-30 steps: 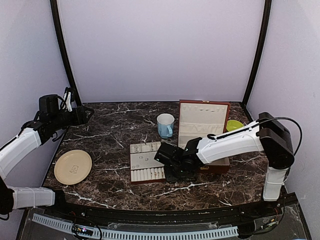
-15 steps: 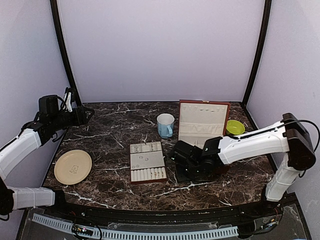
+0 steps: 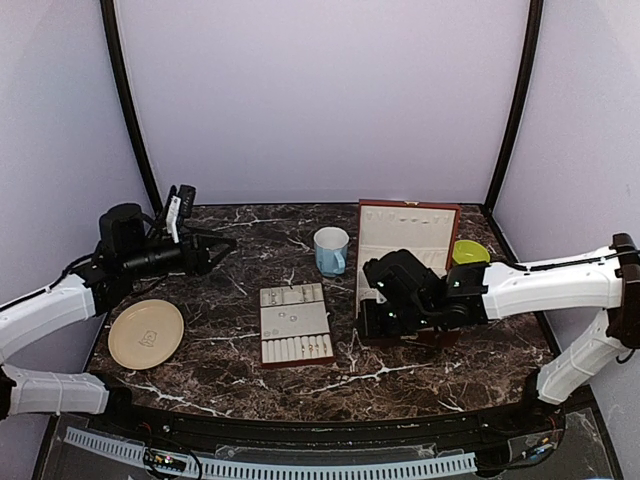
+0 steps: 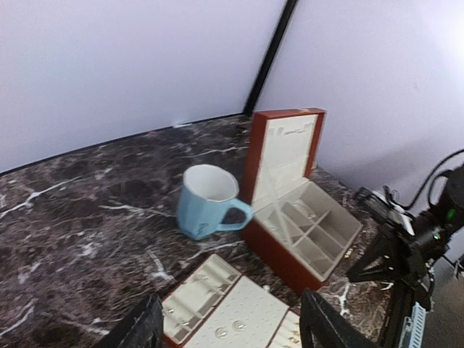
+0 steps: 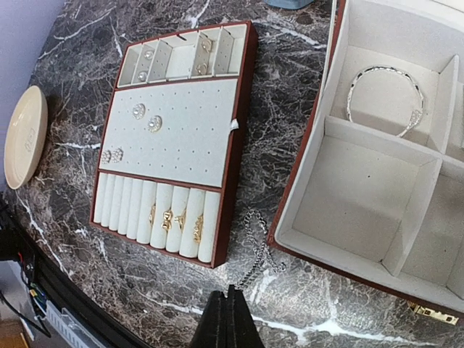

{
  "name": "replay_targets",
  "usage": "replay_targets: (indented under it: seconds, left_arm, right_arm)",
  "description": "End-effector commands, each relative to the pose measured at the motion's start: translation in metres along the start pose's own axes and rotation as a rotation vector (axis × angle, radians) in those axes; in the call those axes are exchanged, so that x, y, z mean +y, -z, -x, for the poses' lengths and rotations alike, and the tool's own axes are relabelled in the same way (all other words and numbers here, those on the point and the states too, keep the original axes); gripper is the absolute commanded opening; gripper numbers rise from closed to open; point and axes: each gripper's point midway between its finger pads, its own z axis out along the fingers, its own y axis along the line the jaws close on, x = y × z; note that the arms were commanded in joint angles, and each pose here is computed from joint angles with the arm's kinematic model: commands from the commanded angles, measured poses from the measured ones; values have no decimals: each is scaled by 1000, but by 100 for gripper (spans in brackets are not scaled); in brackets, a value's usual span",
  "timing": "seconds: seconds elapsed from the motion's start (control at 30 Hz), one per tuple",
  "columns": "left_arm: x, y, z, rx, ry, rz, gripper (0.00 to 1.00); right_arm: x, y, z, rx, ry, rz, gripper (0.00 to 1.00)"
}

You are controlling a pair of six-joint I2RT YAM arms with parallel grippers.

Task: Organize the mixed jewelry
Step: Pick up the necklace from the center of the board.

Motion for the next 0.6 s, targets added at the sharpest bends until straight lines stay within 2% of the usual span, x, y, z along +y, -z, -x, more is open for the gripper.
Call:
replay_targets:
  seconds: [0.0,0.13,0.33,0.57]
  left_arm:
    - [-55,-13,-20,-79,-67,-232,66]
    - [-91,-36,-56,-43,-134,-315,62]
    - [-126,-74,-87,38,-191,-410,61]
    - [-141,-115,-107,70,-253,-413,59]
  right_arm:
    - [14,14,25,-71,-21,147,0]
    - [21,27,36,-93,-11,253,0]
    - [29,48,51,-122,30,342,0]
    - [35,71,66,-174,34,391,0]
